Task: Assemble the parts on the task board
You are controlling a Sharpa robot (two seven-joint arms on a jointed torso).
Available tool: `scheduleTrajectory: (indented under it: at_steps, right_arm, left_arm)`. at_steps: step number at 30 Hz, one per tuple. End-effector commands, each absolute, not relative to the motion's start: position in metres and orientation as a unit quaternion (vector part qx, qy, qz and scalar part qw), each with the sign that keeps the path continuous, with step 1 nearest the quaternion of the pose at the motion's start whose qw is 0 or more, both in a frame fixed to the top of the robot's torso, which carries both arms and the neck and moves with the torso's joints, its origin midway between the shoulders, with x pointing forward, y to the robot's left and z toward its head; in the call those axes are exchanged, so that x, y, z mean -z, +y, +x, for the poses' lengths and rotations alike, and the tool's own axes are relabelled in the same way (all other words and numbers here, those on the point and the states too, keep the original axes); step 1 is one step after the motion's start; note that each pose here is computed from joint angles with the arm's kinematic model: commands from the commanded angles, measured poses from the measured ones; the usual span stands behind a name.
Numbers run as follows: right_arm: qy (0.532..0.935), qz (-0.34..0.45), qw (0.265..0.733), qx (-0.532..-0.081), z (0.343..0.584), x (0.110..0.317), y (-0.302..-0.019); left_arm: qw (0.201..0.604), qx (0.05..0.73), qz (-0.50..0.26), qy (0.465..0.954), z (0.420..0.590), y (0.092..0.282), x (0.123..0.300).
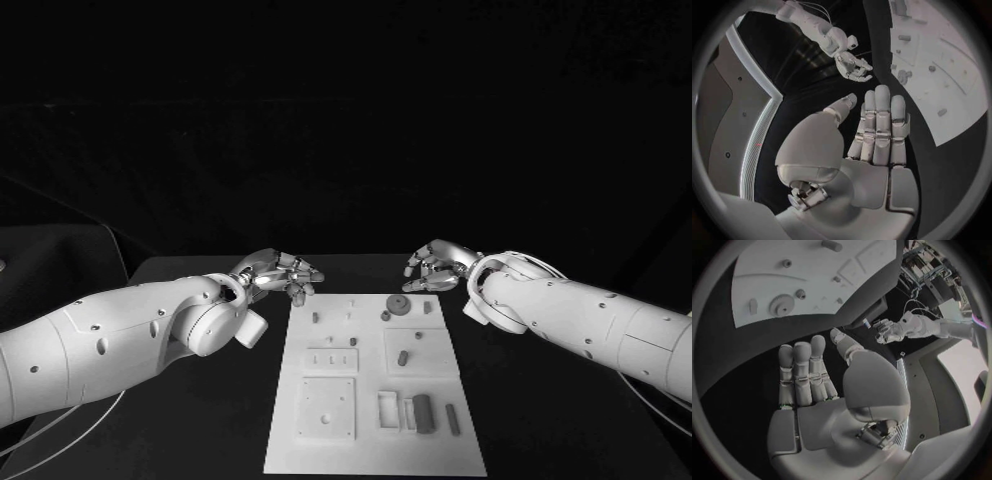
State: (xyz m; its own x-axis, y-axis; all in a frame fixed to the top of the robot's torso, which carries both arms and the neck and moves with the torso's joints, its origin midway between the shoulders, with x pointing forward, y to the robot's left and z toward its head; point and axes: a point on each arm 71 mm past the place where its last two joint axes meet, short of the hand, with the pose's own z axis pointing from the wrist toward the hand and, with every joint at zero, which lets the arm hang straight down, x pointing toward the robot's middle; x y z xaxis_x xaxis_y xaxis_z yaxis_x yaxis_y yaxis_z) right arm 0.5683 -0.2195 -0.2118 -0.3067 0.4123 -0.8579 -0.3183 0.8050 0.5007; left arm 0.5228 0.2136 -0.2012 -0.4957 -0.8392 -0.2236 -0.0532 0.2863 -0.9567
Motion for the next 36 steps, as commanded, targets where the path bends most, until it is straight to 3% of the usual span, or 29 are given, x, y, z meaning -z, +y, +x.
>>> scheduleTrajectory:
  at_steps: [1,7,22,36]
  right_arm:
    - [0.747,-0.04,0.607,-0.269,0.567,0.212,-0.21]
    - [0.755,-0.07,0.607,-0.238,0.568,0.215,-0.202]
    - [0.763,-0.084,0.603,-0.217,0.567,0.227,-0.196]
    - [0.762,-0.082,0.604,-0.221,0.565,0.23,-0.194]
  left_arm:
    - [0.386,0.515,-0.315,0.697,0.522,0.214,0.199]
    - [0.384,0.518,-0.315,0.696,0.519,0.214,0.197]
    - [0.383,0.514,-0.318,0.699,0.518,0.21,0.197]
    - [0.386,0.509,-0.322,0.699,0.517,0.211,0.196]
